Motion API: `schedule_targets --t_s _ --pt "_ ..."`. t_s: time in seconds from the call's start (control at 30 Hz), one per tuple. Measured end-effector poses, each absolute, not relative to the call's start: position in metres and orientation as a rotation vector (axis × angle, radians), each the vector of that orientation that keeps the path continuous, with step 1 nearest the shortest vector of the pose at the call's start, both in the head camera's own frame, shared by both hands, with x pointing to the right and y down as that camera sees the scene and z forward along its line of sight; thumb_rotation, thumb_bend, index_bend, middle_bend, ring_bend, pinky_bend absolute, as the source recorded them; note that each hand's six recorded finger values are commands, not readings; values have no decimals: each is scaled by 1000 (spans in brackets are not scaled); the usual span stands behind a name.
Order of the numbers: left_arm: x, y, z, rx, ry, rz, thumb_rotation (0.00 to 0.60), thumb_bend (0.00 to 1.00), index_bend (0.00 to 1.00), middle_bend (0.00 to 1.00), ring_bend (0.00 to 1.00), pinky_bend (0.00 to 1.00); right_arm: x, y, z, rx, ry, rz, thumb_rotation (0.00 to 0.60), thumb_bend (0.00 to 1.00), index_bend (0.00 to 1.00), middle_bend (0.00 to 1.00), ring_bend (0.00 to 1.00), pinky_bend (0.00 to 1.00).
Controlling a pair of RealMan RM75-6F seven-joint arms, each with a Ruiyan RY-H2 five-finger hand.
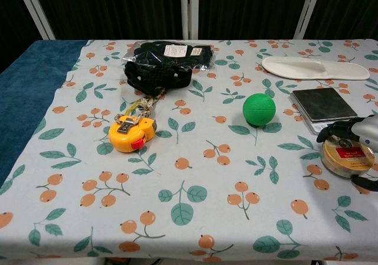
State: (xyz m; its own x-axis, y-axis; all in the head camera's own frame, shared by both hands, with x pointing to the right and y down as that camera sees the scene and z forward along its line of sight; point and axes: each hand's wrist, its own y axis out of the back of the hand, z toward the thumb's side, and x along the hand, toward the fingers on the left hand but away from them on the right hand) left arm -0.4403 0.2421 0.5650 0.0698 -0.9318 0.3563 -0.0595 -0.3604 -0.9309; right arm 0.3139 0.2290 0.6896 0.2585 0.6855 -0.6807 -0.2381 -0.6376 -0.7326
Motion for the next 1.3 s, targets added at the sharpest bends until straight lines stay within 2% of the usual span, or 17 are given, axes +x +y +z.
schedule_targets --t_s 0.33,0.6,0.9,1.07,1.3 --pt "-438 242 564 -1560 1008 -1390 600 49 109 85 0 23 321 172 673 -1661 -572 1456 600 309 407 311 276 319" --pt "-438 239 561 -1549 1005 -1390 600 49 109 85 0 23 324 122 691 -1598 -571 1513 600 310 411 311 276 316" --pt "-439 238 562 -1550 999 -1400 600 49 110 85 0 22 324 108 721 -1610 -529 1588 600 299 395 302 272 273" --pt "-440 237 562 -1550 999 -1403 600 49 109 85 0 22 322 110 729 -1646 -506 1608 600 248 262 246 217 225" --pt "-439 237 561 -1554 1003 -1397 600 49 109 85 0 23 324 113 729 -1679 -501 1623 600 157 66 106 29 78"
